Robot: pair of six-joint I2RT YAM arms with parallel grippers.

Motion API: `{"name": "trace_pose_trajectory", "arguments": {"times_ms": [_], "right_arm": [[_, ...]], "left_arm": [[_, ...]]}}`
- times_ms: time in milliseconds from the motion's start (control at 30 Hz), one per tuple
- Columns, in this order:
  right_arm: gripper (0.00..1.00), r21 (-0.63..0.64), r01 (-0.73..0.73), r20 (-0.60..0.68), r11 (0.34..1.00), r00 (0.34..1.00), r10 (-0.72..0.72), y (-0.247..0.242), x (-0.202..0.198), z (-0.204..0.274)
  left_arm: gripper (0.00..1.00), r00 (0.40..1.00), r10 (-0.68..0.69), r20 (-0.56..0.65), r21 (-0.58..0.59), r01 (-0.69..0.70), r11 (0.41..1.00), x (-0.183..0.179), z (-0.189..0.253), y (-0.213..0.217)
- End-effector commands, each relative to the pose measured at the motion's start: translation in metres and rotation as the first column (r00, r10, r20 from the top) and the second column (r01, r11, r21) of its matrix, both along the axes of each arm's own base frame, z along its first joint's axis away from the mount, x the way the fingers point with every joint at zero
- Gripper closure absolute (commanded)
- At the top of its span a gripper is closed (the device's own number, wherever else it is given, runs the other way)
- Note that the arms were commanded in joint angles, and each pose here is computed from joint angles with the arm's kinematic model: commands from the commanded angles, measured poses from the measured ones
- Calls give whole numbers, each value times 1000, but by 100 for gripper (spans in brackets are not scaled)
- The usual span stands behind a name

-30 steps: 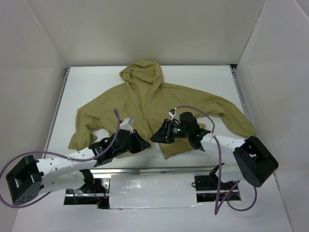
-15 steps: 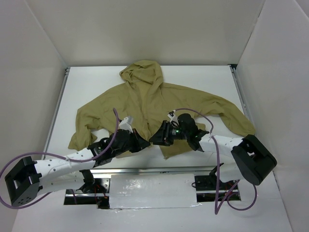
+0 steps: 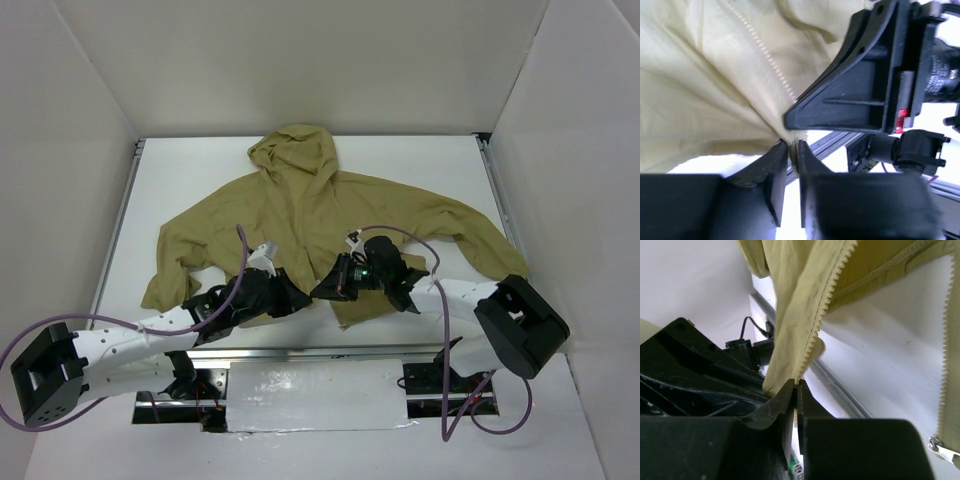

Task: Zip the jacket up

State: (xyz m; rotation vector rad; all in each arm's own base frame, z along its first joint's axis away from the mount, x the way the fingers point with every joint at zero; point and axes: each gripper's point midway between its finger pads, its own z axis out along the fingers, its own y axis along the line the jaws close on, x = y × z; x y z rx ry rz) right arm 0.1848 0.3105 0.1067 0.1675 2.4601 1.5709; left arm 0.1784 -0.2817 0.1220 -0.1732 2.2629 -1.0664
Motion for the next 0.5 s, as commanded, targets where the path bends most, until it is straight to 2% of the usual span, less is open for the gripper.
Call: {"name": "trace_pose_trajectory", "arguments": {"times_ms": [0, 33, 67, 133, 167, 300, 467], "right_arm": [[98, -40, 9, 119, 999, 993, -4, -1, 10, 16], [98, -55, -3, 163, 998, 986, 11, -2, 11, 18], [98, -77, -4, 166, 997, 986, 17, -5, 10, 16], [98, -97, 3, 217, 995, 976, 18, -9, 13, 17], [98, -105, 3, 221, 995, 975, 20, -10, 12, 17], [97, -110, -18, 239, 994, 970, 44, -11, 10, 20], [97, -83, -52, 230, 995, 971, 70, -6, 6, 25]], "left_arm": [[67, 999, -31, 21, 1, 31, 1000, 0, 8, -5], [63, 999, -31, 16, 5, 31, 1000, 0, 8, -5], [53, 999, -38, 17, 6, 38, 999, -1, 10, -6], [46, 999, -53, 2, 22, 53, 998, -3, 6, -6], [45, 999, -54, 3, 25, 54, 998, -3, 7, -7], [50, 998, -61, -3, 32, 61, 998, -3, 5, -8], [40, 996, -87, 7, -1, 87, 996, -4, 9, -16]]}}
